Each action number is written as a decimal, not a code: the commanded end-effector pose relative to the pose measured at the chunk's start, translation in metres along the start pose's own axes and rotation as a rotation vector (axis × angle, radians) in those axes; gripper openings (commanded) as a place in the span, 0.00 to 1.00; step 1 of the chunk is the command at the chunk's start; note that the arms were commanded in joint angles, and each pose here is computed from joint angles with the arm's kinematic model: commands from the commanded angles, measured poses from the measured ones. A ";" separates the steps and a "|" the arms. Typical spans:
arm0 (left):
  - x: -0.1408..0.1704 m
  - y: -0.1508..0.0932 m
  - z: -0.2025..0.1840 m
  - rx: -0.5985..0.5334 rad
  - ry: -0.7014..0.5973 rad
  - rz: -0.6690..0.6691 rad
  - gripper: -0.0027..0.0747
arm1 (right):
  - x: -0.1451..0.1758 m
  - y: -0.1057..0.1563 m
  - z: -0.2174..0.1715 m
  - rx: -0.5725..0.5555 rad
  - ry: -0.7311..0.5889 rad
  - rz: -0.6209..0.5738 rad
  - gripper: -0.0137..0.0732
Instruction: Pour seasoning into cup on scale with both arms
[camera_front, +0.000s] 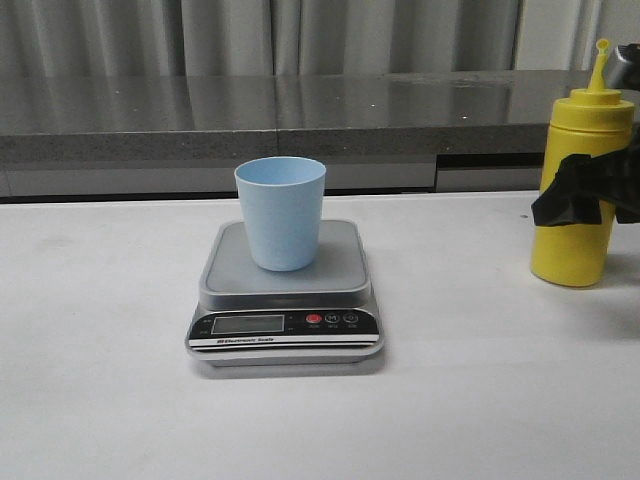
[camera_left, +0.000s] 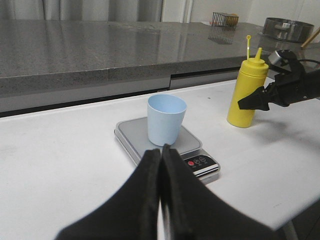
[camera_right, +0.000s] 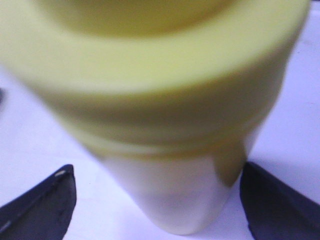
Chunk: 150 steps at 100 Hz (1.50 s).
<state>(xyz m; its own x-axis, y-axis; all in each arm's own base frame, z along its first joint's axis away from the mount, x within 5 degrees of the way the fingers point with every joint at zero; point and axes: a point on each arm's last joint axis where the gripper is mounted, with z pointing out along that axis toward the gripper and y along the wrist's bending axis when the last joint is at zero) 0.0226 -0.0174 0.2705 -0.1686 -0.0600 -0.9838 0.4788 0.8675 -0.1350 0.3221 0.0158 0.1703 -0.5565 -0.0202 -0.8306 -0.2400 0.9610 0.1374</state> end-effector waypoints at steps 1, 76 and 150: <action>-0.014 -0.002 -0.006 0.012 -0.115 -0.015 0.01 | -0.019 0.004 -0.016 -0.014 -0.102 0.002 0.91; -0.014 -0.002 -0.006 0.012 -0.115 -0.015 0.01 | -0.022 0.029 -0.127 0.096 -0.279 0.050 0.08; -0.014 -0.002 -0.006 0.012 -0.115 -0.015 0.01 | 0.021 0.062 -0.221 0.067 -0.583 0.064 0.08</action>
<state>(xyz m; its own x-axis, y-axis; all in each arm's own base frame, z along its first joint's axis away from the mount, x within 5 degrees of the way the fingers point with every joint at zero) 0.0226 -0.0174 0.2704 -0.1690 -0.0598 -0.9838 0.4788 0.8675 -0.1350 0.1265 0.0104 0.2670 -0.1173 0.2014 -0.9724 -0.1079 0.9708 0.2141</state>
